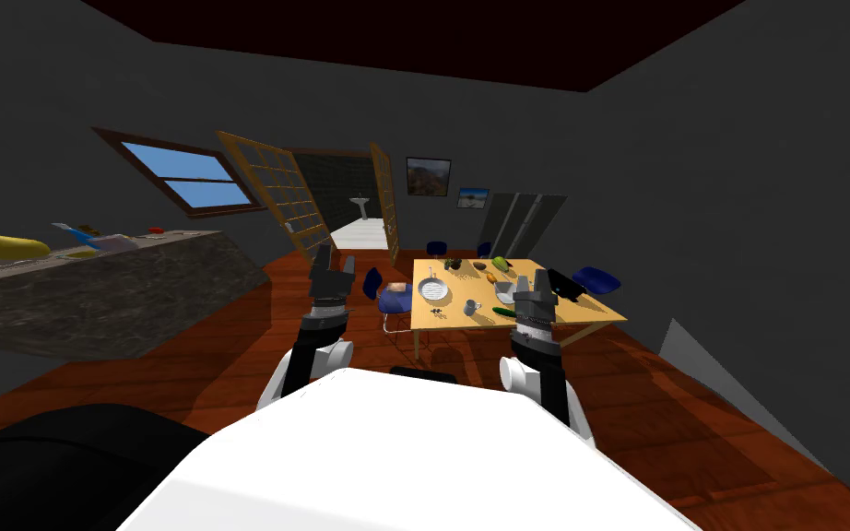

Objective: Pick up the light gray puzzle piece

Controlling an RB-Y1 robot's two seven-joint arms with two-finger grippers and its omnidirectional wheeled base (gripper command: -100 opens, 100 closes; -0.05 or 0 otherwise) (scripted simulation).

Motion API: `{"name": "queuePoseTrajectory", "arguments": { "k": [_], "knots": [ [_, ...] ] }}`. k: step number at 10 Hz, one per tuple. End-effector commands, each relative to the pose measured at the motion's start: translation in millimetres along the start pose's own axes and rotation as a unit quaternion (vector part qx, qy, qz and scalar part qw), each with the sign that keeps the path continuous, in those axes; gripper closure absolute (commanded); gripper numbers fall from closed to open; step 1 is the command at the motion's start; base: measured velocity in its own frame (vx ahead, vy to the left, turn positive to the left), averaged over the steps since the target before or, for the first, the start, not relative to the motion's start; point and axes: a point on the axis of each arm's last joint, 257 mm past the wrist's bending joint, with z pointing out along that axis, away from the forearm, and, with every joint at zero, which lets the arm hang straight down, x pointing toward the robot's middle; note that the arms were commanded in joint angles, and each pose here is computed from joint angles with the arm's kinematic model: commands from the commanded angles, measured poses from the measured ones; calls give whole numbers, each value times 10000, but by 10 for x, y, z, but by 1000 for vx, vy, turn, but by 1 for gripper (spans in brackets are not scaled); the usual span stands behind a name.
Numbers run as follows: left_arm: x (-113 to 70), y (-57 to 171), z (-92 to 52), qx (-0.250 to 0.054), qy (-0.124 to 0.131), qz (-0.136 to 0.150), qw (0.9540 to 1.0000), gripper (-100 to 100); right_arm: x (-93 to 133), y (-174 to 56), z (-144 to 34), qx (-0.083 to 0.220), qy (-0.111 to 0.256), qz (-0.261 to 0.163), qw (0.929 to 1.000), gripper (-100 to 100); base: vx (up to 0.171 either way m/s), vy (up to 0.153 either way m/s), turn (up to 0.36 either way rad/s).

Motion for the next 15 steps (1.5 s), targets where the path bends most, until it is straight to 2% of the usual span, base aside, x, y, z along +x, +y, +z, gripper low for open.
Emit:
{"name": "queuePoseTrajectory", "arguments": {
  "k": [1, 3, 5, 7, 9, 10, 12, 13, 15],
  "knots": [
    [0, 0, 0, 0, 0, 0, 10000, 0, 54, -77, -11, 88, 220, -307, 9992, -100, 12, 54, 25],
    [0, 0, 0, 0, 0, -1, 10000, 0, 108, -200, -34, 222, 460, -725, 9961, -100, 4, 125, 24],
    [0, 0, 0, 0, -1, -1, 10000, 0, 152, -380, -75, 408, 716, -1266, 9885, -100, 7, 164, 28],
    [1, 0, 0, 1, -1, -1, 10000, 0, 170, -608, -136, 632, 972, -1905, 9748, -100, 8, 173, 36],
    [1, 0, 0, 1, -1, -2, 10000, 0, 147, -878, -218, 891, 1211, -2567, 9547, -100, 30, 215, 49],
    [1, 0, 0, 1, -1, -2, 10000, 0, 155, -880, -220, 886, 1232, -2611, 9533, -100, 21, 136, 5],
    [0, 0, 0, 0, 0, -1, 10000, 0, 95, -1186, -331, 1170, 1480, -3304, 9248, -100, 31, 127, 48],
    [0, 0, 0, 0, -1, -1, 10000, 0, 103, -1189, -334, 1162, 1504, -3355, 9227, -100, 22, 126, 19],
    [0, 0, 0, 0, 0, -1, 10000, 0, -1, -1520, -478, 1465, 1755, -4022, 8866, -100, 30, 156, 57]
  ]
}}
